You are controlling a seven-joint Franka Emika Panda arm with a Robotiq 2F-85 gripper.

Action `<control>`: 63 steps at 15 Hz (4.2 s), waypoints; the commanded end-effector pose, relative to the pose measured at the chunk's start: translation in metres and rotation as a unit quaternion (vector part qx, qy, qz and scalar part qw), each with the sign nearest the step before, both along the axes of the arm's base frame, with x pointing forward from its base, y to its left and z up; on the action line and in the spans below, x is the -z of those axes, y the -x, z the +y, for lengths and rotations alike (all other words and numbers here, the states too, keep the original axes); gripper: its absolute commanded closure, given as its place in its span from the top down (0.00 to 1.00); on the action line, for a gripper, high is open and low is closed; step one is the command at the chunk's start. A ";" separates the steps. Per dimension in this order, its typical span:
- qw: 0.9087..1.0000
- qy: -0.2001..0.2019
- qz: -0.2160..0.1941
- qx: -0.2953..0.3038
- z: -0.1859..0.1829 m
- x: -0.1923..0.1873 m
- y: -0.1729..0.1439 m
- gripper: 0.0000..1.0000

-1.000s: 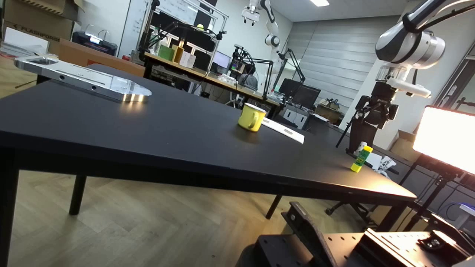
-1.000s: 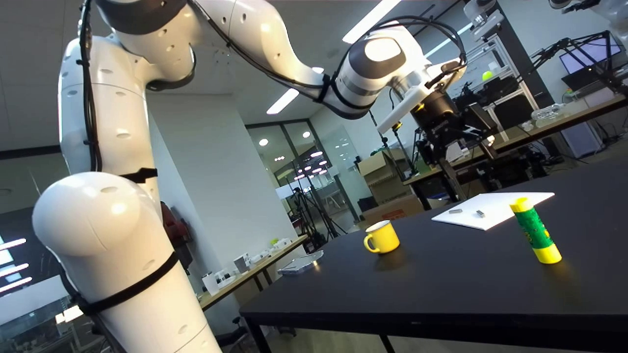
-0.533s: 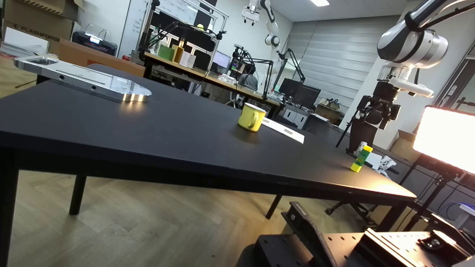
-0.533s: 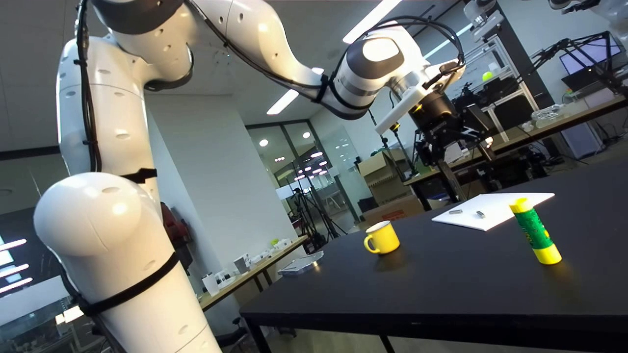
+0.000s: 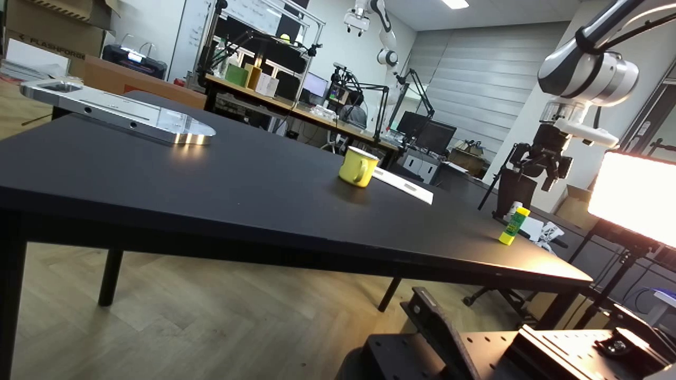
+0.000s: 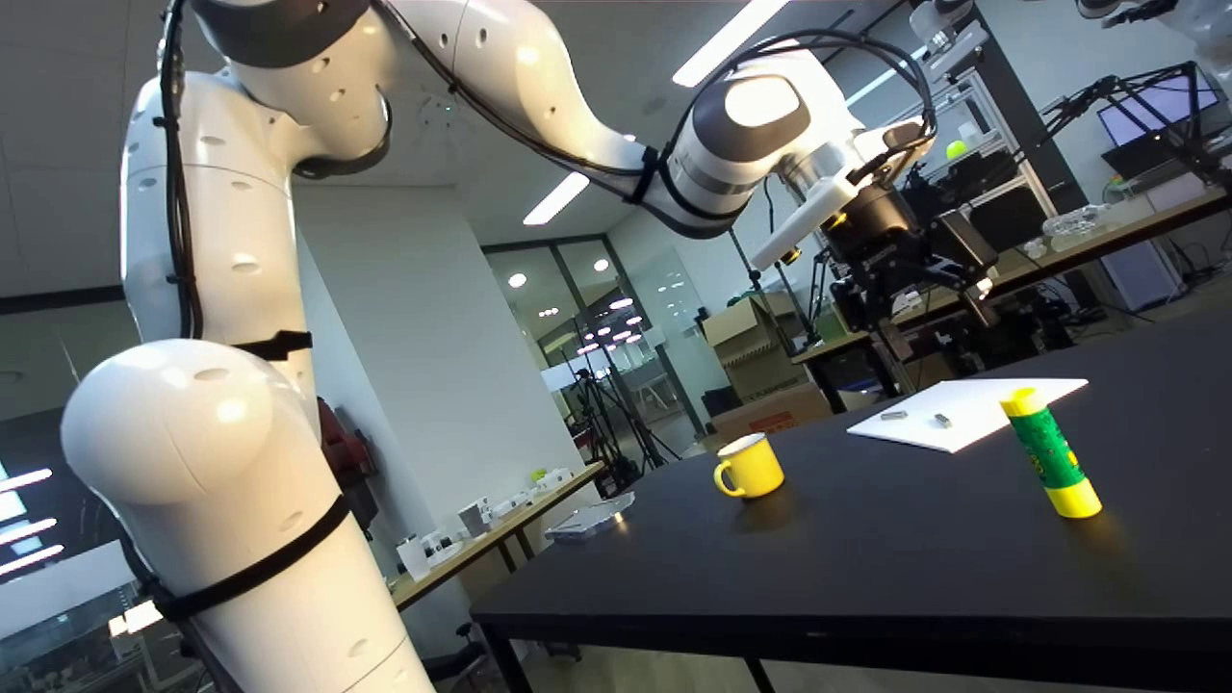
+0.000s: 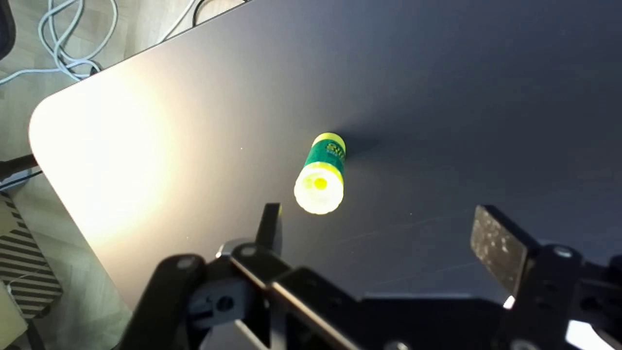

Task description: Take the paper glue from the cup and place it on the table afterward return it to the cup

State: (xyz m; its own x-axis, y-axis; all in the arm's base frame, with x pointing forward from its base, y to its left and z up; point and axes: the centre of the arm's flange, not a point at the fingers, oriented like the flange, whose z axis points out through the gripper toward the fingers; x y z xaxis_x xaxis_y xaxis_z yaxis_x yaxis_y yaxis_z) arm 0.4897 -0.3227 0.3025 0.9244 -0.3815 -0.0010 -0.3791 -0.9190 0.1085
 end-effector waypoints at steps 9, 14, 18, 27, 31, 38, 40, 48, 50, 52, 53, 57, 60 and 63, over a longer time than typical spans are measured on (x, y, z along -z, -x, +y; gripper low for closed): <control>0.993 -0.020 -0.014 0.115 -0.044 0.031 0.016 1.00; 0.987 -0.028 -0.032 0.156 -0.051 0.041 0.018 1.00; 0.981 -0.029 -0.066 0.180 -0.054 0.051 0.015 1.00; 0.981 -0.027 -0.056 0.185 -0.055 0.075 0.014 1.00; 0.981 -0.030 -0.057 0.182 -0.054 0.080 0.013 0.74; 0.984 -0.041 -0.048 0.169 -0.044 0.084 0.008 0.25; 0.984 -0.041 -0.050 0.163 -0.040 0.080 0.006 0.11; 0.990 -0.040 -0.088 0.104 -0.001 0.024 -0.015 0.09; 0.990 -0.037 -0.107 0.086 0.013 0.004 -0.022 0.09; 0.990 -0.032 -0.126 0.060 0.036 -0.017 -0.028 0.09; 0.989 -0.032 -0.134 0.045 0.050 -0.026 -0.031 0.09; 0.986 -0.038 -0.158 -0.031 0.122 -0.053 -0.040 0.09; 0.979 -0.048 -0.181 -0.085 0.180 -0.073 -0.048 0.09; 0.973 -0.061 -0.179 -0.130 0.234 -0.085 -0.057 0.09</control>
State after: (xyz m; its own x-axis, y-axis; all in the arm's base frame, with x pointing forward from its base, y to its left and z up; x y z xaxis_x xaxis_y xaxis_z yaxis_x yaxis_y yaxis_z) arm 0.5525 -0.1291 0.3724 0.9297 -0.2136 0.3002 -0.1947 -0.9766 -0.0918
